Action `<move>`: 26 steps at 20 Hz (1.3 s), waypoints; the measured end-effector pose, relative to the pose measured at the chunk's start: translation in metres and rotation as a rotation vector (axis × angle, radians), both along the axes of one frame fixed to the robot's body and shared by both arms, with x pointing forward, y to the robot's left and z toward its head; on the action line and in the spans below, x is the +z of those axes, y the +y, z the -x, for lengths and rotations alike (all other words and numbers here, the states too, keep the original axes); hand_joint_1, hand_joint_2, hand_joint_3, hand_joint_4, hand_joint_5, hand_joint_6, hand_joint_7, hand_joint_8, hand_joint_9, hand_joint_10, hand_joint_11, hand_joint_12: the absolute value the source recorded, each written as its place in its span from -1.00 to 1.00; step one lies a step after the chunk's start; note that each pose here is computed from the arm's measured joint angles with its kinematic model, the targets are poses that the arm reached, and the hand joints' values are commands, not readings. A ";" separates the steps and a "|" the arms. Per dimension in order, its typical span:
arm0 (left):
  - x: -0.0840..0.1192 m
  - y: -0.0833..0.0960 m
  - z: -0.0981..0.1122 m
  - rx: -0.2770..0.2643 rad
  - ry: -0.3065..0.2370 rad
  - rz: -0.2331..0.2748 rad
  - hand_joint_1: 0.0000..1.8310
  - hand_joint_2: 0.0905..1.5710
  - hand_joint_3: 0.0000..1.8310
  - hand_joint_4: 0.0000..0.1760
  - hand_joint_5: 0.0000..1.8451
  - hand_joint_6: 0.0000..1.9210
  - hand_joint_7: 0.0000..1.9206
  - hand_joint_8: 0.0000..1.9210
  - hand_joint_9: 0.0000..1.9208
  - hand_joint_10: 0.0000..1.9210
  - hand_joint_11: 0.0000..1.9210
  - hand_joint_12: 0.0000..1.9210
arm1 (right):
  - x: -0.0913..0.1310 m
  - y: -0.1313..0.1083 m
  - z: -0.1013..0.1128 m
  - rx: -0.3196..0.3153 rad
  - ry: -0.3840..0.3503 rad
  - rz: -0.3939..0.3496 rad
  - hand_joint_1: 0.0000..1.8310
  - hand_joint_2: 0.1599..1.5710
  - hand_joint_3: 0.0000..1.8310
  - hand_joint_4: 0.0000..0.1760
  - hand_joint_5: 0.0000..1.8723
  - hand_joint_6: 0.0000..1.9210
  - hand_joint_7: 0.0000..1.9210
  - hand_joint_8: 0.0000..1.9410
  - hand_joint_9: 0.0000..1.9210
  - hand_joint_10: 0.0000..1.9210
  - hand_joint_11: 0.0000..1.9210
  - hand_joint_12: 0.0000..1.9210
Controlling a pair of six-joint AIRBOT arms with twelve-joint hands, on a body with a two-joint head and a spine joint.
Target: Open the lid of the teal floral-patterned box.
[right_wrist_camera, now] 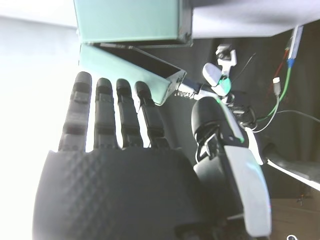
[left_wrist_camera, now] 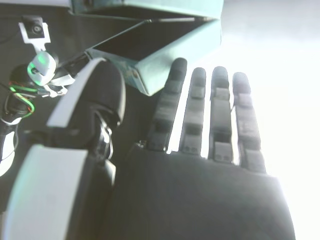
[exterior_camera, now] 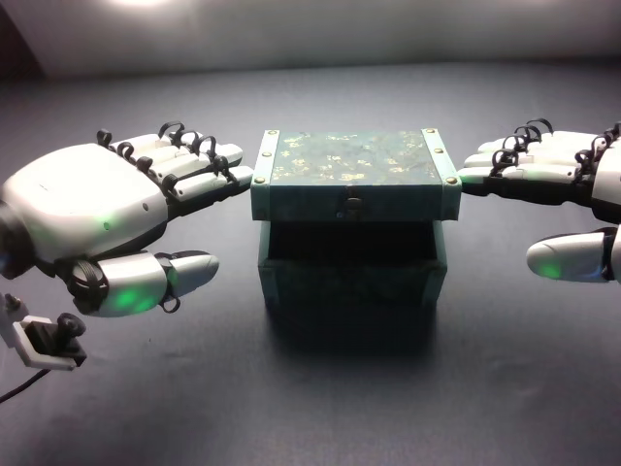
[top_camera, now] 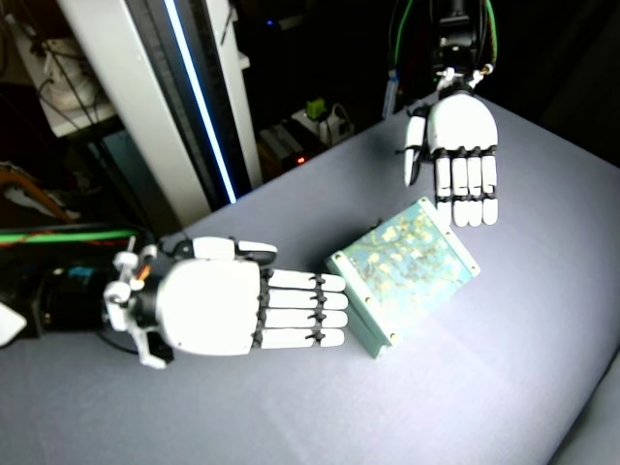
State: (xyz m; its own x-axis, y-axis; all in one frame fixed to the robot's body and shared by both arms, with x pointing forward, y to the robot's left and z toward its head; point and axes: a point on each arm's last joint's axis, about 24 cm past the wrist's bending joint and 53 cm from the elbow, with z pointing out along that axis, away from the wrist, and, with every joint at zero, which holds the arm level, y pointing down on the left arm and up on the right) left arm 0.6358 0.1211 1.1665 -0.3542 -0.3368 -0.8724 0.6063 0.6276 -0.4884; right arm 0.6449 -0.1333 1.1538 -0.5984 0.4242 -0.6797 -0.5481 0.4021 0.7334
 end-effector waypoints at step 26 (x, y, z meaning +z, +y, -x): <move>0.033 0.001 -0.027 0.097 -0.055 0.217 -1.00 1.00 -0.96 -1.00 -0.93 -0.99 -0.93 -0.99 -0.94 -0.99 -0.96 -0.99 | 0.033 -0.008 -0.028 -0.124 -0.046 -0.236 -1.00 0.79 -1.00 -1.00 -0.80 -0.99 -0.81 -0.99 -0.86 -1.00 -0.91 -0.85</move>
